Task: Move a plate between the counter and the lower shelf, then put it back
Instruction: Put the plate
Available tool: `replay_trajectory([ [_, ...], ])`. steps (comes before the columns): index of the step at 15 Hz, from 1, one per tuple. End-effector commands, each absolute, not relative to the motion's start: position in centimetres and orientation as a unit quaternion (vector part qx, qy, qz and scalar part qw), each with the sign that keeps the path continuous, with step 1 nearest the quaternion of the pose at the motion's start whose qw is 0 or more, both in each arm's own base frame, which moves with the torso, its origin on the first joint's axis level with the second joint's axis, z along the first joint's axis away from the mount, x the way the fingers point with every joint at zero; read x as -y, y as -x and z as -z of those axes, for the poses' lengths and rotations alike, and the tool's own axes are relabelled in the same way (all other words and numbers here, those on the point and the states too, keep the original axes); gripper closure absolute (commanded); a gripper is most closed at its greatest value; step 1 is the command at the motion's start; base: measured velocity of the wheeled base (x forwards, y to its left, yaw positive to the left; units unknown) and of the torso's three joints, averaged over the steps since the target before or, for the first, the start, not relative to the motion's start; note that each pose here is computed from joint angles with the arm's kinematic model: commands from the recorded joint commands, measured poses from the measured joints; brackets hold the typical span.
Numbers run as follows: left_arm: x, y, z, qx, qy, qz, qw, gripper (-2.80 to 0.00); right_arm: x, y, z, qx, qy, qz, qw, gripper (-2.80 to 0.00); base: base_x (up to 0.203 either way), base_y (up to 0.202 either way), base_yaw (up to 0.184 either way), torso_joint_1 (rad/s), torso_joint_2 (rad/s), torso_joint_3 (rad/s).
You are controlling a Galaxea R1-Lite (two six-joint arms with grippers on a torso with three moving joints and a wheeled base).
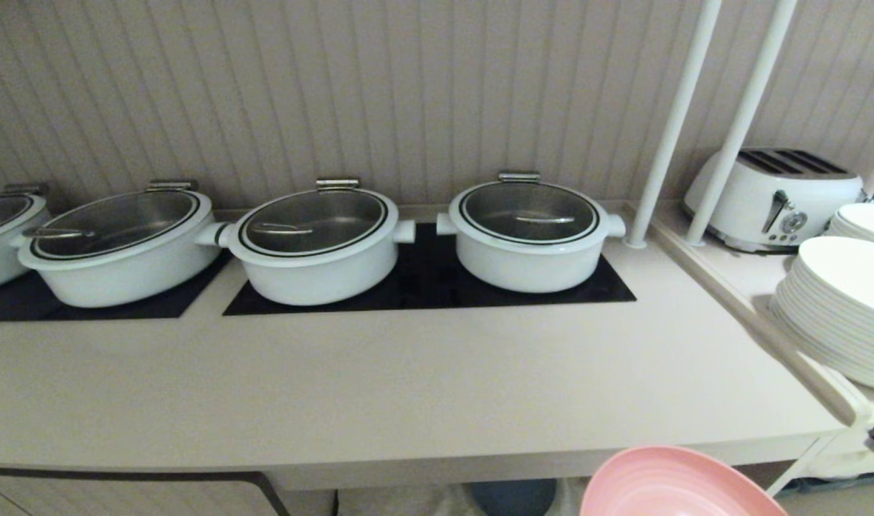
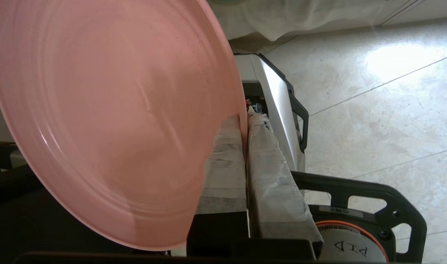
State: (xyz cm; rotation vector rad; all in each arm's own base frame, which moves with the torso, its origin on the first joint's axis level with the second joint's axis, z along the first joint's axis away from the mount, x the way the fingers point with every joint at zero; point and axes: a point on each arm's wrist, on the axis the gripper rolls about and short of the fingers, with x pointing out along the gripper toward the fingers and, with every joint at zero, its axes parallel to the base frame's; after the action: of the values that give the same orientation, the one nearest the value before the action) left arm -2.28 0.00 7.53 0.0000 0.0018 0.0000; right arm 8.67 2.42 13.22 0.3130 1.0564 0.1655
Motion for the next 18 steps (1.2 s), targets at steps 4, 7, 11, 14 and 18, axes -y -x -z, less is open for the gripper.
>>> replay_trajectory([
  [4, 0.0, 2.3, -7.5, -0.001, 0.0, 0.0, 1.0, 0.0, -3.1, -11.7, -14.0, -0.516, -0.134, -0.083, 0.842, 0.0, 0.0, 0.0, 0.0, 0.0, 0.0, 0.0],
  [7, 0.0, 2.3, -7.5, -0.001, 0.0, 0.0, 1.0, 0.0, -3.7, -14.0, -14.6, -0.522, -0.132, -0.082, 0.839, 0.0, 0.0, 0.0, 0.0, 0.0, 0.0, 0.0],
  [11, 0.0, 2.3, -7.5, -0.001, 0.0, 0.0, 1.0, 0.0, -4.5, -17.1, -14.6, -0.536, -0.131, -0.082, 0.83, 0.0, 0.0, 0.0, 0.0, 0.0, 0.0, 0.0],
  [14, 0.0, 2.3, -7.5, -0.001, 0.0, 0.0, 1.0, 0.0, -5.4, -20.6, -14.4, -0.536, -0.132, -0.084, 0.83, 0.0, 0.0, 0.0, 0.0, 0.0, 0.0, 0.0],
  [18, 0.0, 2.3, -7.5, -0.001, 0.0, 0.0, 1.0, 0.0, -6.9, -24.5, -13.6, -0.546, -0.126, -0.09, 0.823, 0.0, 0.0, 0.0, 0.0, 0.0, 0.0, 0.0],
])
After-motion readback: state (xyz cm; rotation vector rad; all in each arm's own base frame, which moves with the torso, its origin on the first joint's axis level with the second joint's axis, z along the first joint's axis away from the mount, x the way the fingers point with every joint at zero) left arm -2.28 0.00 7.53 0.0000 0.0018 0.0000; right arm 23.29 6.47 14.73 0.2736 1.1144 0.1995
